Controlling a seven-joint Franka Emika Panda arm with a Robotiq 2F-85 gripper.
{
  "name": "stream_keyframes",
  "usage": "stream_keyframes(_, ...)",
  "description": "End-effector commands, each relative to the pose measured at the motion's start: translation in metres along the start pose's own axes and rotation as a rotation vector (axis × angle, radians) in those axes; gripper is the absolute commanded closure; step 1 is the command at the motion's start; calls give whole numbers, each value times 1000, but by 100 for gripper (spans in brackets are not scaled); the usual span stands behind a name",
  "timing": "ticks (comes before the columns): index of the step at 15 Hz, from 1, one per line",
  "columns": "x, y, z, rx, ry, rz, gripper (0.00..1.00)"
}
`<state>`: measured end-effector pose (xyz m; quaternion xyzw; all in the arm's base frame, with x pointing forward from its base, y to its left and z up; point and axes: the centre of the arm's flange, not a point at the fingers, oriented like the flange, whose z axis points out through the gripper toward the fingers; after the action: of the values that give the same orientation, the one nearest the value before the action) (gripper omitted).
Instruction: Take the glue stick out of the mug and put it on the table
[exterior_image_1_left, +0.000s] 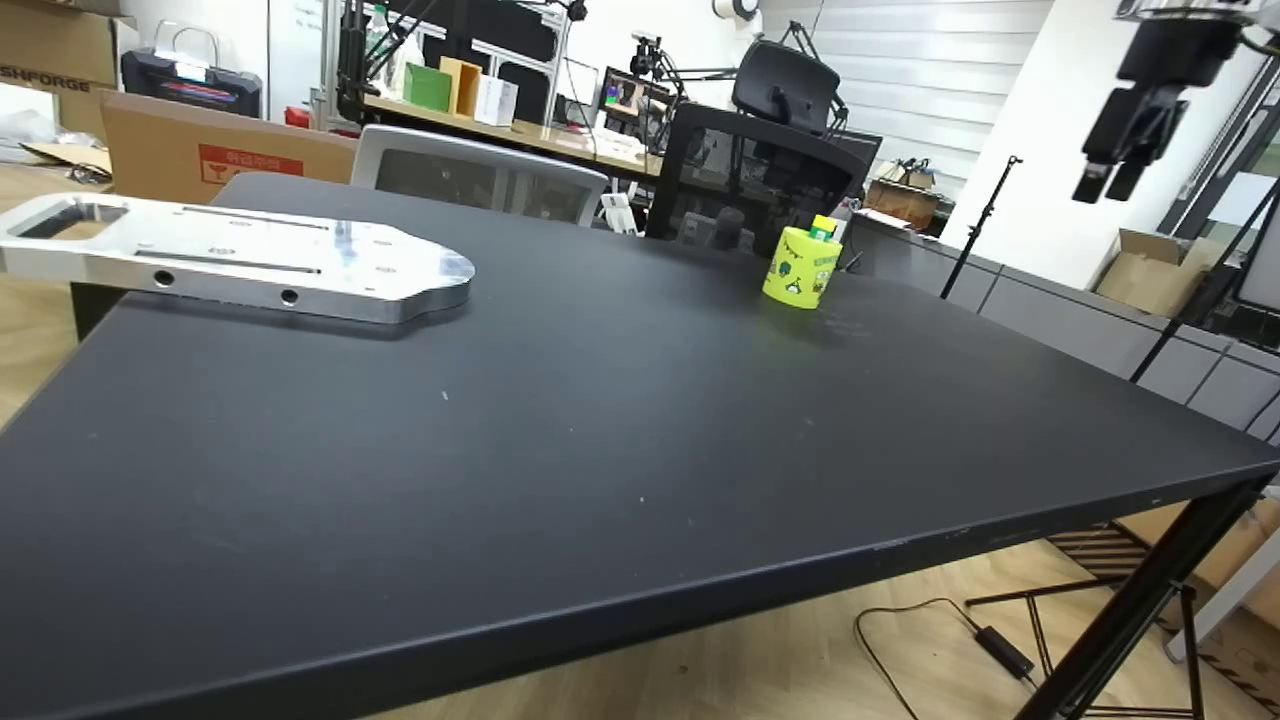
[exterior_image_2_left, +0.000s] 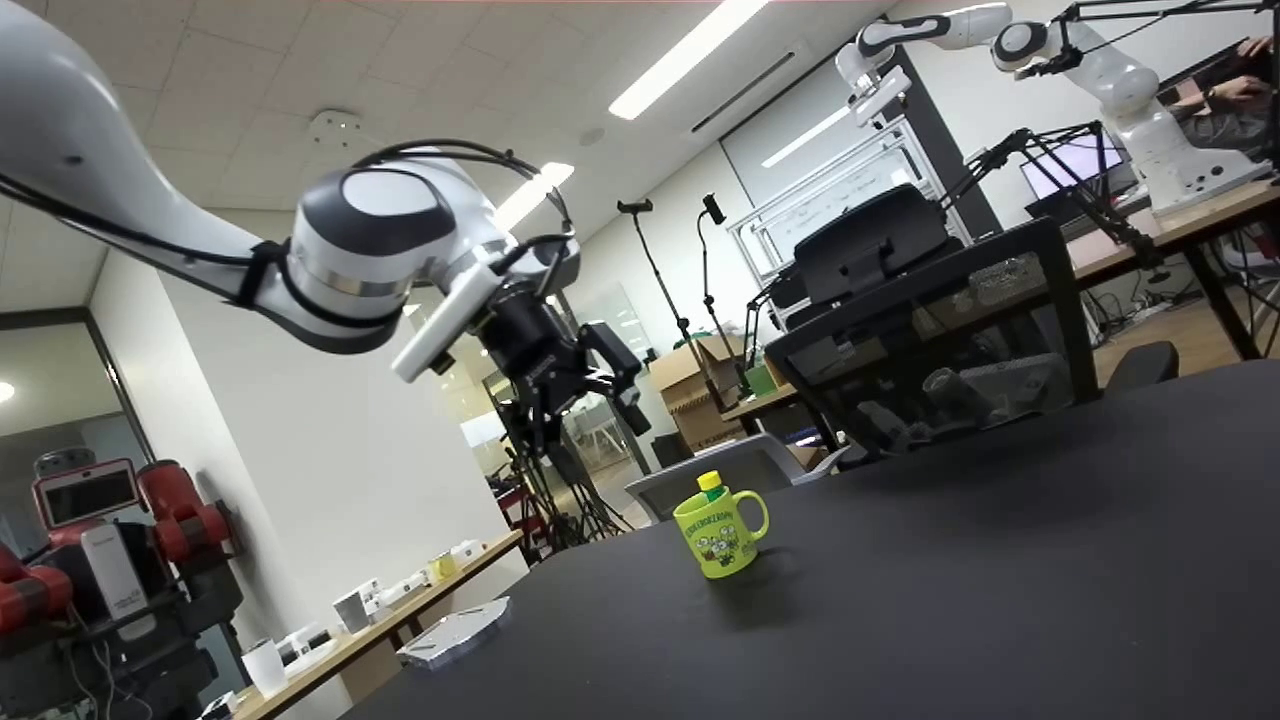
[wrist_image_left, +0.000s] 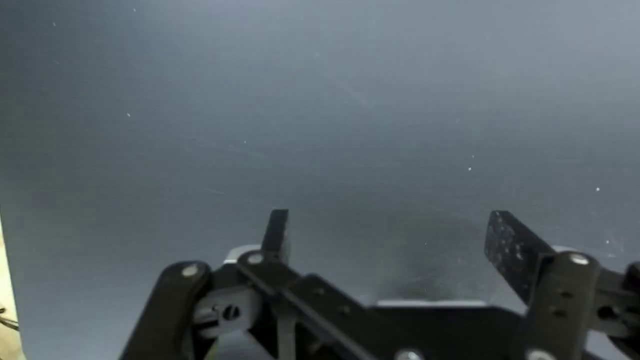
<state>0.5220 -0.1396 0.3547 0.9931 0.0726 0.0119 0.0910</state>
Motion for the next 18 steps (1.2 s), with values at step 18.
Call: stream_keyframes(18, 216, -13, 38, 140, 2, 55, 0)
